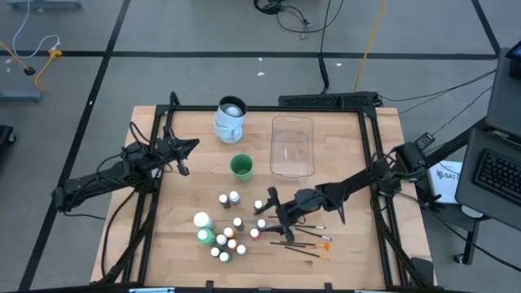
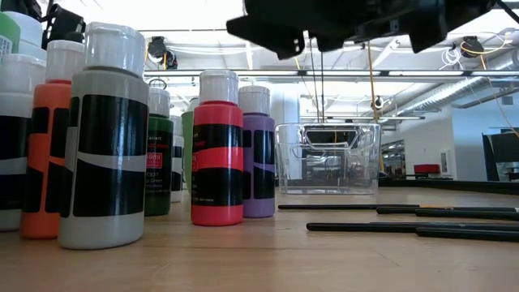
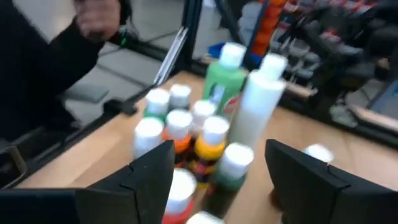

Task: Pick & Place Paint Supplies
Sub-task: Put the purple paint bottle into the transparent bin

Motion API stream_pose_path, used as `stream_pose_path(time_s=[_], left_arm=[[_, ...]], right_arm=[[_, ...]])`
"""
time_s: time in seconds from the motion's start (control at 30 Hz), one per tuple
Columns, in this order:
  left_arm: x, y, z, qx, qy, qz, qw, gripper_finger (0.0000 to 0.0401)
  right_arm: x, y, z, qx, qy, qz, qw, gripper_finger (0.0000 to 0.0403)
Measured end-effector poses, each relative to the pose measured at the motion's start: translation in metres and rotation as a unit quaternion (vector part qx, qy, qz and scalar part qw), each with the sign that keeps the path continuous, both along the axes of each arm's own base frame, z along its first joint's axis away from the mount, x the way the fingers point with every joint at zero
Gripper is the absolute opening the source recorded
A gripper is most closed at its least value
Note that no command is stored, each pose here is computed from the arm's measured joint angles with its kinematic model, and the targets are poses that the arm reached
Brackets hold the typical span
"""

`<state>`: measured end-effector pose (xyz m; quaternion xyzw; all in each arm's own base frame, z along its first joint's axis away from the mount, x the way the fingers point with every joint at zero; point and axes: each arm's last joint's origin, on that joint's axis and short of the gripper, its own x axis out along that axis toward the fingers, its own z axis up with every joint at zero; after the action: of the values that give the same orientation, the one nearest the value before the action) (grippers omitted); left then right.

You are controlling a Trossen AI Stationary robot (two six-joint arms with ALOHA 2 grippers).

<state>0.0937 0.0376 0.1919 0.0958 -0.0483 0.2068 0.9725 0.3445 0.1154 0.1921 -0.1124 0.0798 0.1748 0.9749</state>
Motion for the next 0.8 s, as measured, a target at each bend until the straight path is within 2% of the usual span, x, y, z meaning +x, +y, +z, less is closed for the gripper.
stream_pose_path(time_s=[0.13,0.5,0.8], left_arm=[[0.000,0.000,0.000,0.000,0.000,0.000,1.000,0.0026],[0.000,0.000,0.000,-0.004,0.001,0.000,1.000,0.0026],[0.000,0.000,-0.001,-0.002,0.003,0.000,1.000,0.0026]], right_arm=[[0.002,0.000,-0.013,-0.013,0.017,-0.028,0.999,0.0243],[0.000,0.006,-0.022,-0.016,0.041,-0.023,0.999,0.0241],[-0.003,0.005,-0.031,-0.012,0.088,-0.030,0.996,0.0238]])
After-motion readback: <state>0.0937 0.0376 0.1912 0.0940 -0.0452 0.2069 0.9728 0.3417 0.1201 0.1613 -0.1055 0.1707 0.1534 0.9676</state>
